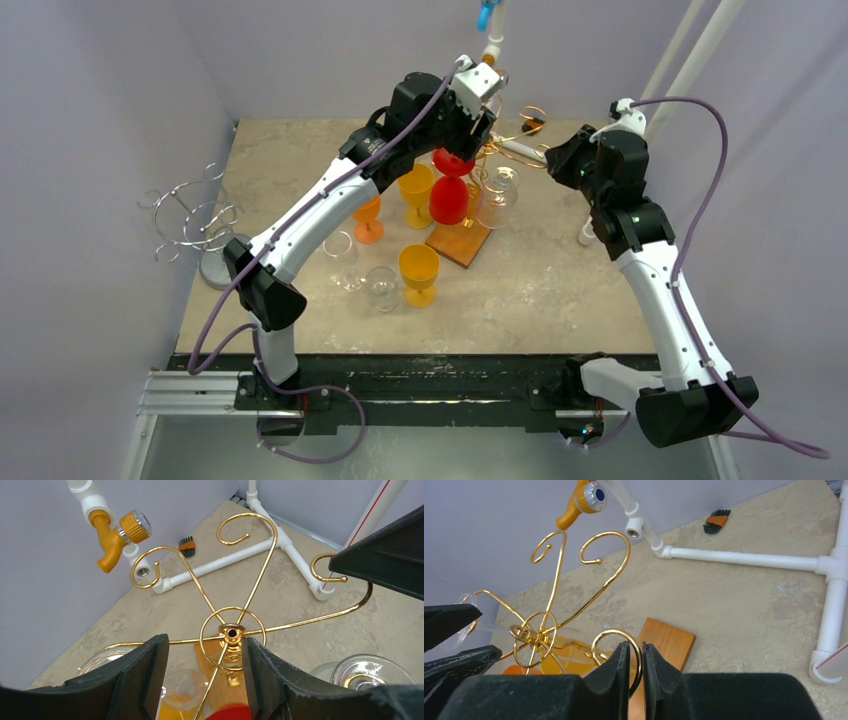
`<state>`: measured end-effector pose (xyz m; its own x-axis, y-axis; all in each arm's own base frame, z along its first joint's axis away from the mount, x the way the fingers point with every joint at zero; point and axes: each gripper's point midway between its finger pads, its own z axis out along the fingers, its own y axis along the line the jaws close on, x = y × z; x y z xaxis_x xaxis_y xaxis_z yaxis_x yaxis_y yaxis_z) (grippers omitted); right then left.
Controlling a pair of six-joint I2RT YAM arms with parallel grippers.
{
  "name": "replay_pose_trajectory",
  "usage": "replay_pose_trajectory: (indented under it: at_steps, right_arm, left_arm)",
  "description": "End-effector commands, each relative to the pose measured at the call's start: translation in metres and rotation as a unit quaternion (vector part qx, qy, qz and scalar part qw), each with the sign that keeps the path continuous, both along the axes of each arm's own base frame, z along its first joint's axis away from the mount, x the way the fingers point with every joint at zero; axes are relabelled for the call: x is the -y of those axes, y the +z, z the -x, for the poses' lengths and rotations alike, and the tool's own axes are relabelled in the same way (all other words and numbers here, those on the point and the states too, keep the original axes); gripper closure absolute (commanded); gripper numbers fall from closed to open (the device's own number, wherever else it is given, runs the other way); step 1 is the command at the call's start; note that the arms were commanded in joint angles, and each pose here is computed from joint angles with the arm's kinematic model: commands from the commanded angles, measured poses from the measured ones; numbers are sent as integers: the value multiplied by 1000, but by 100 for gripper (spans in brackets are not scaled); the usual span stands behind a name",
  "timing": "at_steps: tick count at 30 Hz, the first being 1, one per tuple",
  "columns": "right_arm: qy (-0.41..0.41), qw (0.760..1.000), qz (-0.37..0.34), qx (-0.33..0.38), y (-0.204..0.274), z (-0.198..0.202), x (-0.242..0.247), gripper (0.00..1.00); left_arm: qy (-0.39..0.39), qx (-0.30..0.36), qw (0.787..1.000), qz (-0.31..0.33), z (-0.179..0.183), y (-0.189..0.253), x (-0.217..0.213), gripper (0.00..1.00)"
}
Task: Place the wine glass upside down on the wine glass rack
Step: Adjust the wine rack at the center of the board.
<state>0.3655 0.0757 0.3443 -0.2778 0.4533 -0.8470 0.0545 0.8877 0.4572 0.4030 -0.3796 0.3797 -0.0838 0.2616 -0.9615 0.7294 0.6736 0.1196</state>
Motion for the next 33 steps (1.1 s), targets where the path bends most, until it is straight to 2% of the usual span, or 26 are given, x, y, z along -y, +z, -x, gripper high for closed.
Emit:
replay_pose_trajectory:
  at_steps: [1, 14, 24, 33]
  right_arm:
    - [13, 1000, -21, 10, 5, 8, -8, 90]
    - [7, 1000, -28, 6, 16, 13, -34, 94]
    - [-13, 1000, -27, -9, 9, 21, -38, 95]
    - [-19, 999, -38, -31, -8, 29, -39, 97]
  left_arm:
    - [-5, -3, 999, 44, 8, 27, 1, 42]
    - [-29, -24, 999, 37, 15, 15, 8, 42]
    - [-17, -26, 999, 22, 9, 5, 6, 59]
    - [-31, -33, 999, 23, 11, 0, 11, 68]
